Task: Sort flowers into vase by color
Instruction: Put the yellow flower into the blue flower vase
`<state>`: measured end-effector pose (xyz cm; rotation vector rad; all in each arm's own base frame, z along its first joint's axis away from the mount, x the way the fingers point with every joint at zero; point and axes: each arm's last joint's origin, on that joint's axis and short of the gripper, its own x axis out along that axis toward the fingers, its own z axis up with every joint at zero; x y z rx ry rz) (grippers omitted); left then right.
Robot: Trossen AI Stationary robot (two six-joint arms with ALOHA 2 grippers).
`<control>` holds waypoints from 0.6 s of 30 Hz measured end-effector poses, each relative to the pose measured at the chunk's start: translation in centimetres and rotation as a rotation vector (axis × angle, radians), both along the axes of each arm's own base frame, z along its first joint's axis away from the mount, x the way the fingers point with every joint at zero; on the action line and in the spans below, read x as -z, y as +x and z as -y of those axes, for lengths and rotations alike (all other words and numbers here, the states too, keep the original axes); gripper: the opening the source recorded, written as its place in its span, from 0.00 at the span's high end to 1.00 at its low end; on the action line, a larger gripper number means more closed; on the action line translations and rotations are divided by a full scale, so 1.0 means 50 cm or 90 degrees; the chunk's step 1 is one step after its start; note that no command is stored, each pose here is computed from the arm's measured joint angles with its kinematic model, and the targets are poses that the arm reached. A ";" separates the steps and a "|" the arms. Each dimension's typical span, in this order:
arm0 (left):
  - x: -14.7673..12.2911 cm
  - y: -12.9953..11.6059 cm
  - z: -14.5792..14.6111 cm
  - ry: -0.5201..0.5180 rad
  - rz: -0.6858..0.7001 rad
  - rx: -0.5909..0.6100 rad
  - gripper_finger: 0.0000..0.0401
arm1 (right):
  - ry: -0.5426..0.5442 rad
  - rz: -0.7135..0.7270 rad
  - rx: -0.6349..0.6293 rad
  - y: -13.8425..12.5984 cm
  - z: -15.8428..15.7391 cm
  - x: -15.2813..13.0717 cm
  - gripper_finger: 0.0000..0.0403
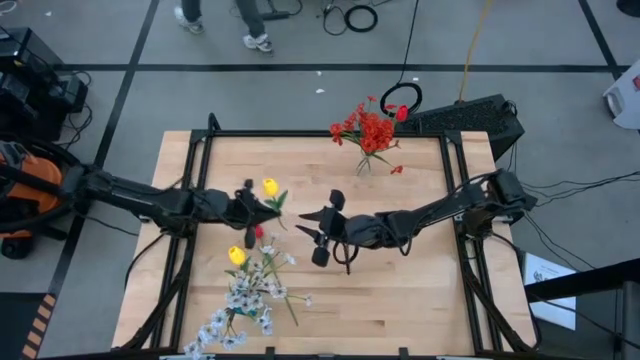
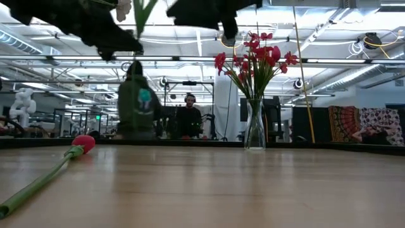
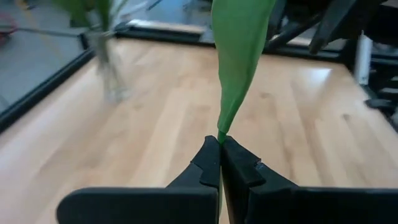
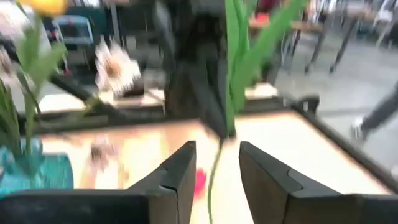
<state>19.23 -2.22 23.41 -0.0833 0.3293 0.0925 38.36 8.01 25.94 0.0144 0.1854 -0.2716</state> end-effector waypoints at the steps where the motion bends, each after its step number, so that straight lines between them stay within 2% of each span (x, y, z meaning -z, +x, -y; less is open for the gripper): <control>1: -0.005 -0.013 -0.004 0.001 -0.006 -0.009 0.99 | 0.013 -0.016 0.004 -0.004 0.001 0.002 0.71; 7: -0.029 -0.097 -0.011 -0.035 -0.011 -0.023 0.99 | 0.074 -0.103 0.040 -0.023 0.006 0.023 0.73; 13: -0.035 -0.164 0.008 -0.068 -0.017 0.064 1.00 | 0.082 -0.153 0.088 -0.036 0.002 0.041 0.76; 18: -0.039 -0.205 0.021 -0.111 -0.004 0.129 1.00 | 0.098 -0.174 0.094 -0.044 -0.010 0.049 0.78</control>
